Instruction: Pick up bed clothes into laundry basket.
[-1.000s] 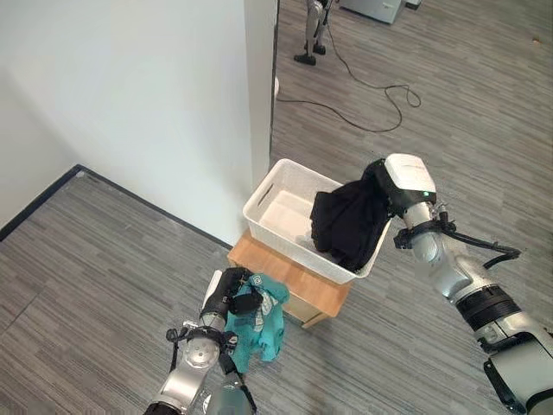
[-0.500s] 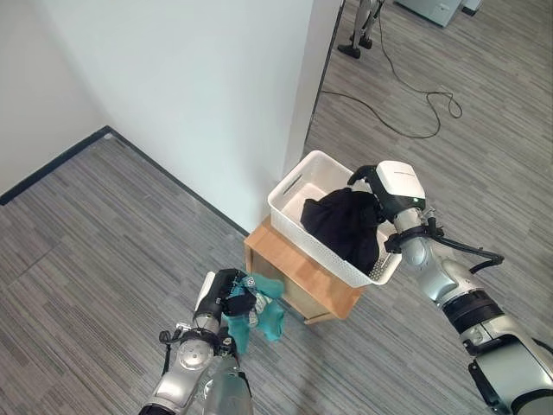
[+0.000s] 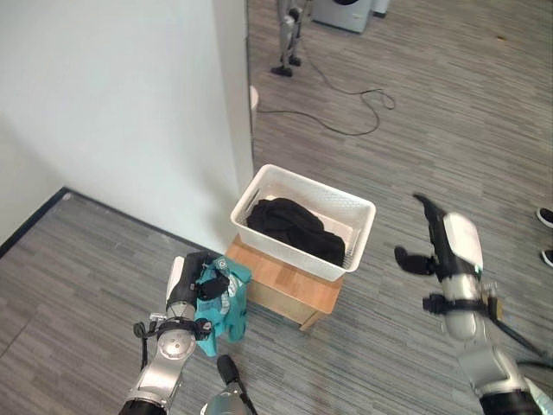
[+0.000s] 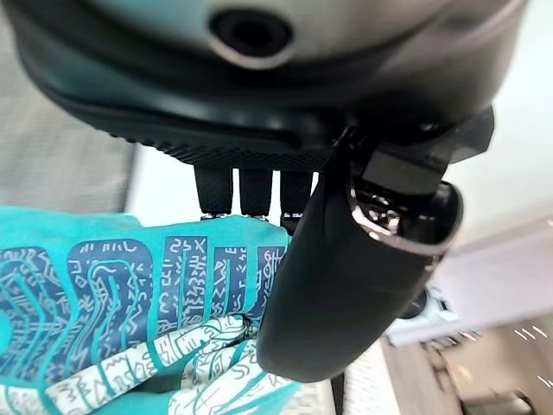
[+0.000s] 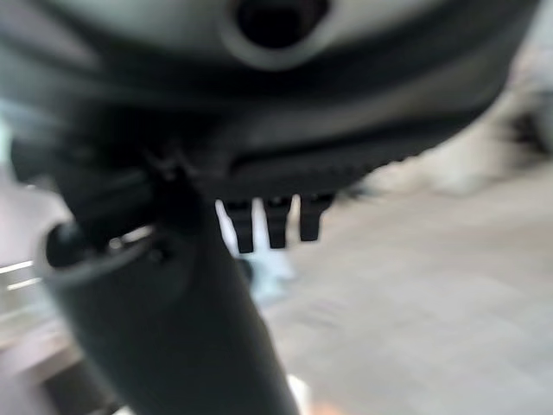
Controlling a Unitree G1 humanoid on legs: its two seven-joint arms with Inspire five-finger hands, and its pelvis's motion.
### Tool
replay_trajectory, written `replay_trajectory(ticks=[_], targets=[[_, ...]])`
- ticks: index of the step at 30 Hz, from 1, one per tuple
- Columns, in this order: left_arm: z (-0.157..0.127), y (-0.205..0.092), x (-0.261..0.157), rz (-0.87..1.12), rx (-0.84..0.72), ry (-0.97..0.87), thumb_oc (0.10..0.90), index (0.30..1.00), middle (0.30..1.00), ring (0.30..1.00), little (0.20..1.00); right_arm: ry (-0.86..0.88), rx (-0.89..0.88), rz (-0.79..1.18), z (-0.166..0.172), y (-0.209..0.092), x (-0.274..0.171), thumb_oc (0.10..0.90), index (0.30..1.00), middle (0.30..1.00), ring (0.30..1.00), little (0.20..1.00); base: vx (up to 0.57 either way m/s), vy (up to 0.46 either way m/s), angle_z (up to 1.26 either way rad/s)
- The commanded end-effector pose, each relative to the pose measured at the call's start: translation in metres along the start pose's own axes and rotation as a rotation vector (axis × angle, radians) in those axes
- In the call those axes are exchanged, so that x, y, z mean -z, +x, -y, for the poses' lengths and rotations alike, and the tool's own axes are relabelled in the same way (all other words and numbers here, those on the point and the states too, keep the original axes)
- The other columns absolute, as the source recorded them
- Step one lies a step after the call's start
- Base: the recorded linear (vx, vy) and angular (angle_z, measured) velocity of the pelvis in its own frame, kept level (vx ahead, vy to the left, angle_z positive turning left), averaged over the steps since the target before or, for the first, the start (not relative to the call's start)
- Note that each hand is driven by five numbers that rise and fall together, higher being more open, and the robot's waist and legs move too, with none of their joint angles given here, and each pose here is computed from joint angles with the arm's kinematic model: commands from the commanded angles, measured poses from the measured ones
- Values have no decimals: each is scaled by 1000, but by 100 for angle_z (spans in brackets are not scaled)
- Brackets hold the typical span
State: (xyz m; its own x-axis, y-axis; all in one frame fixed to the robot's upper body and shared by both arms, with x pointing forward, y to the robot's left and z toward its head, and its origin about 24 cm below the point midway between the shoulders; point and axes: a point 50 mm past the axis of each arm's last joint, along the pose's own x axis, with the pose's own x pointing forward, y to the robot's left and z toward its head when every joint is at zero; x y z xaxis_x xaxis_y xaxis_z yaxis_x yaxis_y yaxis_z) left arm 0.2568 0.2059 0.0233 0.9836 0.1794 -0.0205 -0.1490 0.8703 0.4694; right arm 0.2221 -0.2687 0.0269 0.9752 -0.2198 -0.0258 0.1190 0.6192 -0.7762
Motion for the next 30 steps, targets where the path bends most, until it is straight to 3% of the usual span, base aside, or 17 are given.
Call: replay_trajectory(ticks=[1,3,4,6,13,19,30], targets=[[-21,22,-124,601,-138,40,400,300,300,300,300,81,-226,-111,-26,-20,34,800,900,900,900,900,-2,2,-9],[-29,23,-141,673,-169,69,400,300,300,300,300,66,-290,-213,-42,-32,54,800,900,900,900,900,-20,-12,-11],[-46,21,-170,803,-241,125,400,300,300,300,300,67,-392,-458,-73,-66,94,800,900,900,900,900,-39,-27,-8],[-57,18,-200,926,-310,135,400,300,300,300,300,73,-506,-667,-100,-108,120,800,900,900,900,900,-16,-16,-1],[-72,14,-262,1141,-470,159,400,300,300,300,300,22,-790,-1012,-128,-204,150,800,900,900,900,900,-8,-11,7],[-54,18,-283,1180,-404,121,400,300,300,300,300,6,-764,-1073,-121,-209,157,800,900,900,900,900,0,0,0],[-30,70,-268,959,-304,263,400,300,300,300,300,-5,-691,-976,-120,-174,151,800,900,900,900,900,17,-2,-7]])
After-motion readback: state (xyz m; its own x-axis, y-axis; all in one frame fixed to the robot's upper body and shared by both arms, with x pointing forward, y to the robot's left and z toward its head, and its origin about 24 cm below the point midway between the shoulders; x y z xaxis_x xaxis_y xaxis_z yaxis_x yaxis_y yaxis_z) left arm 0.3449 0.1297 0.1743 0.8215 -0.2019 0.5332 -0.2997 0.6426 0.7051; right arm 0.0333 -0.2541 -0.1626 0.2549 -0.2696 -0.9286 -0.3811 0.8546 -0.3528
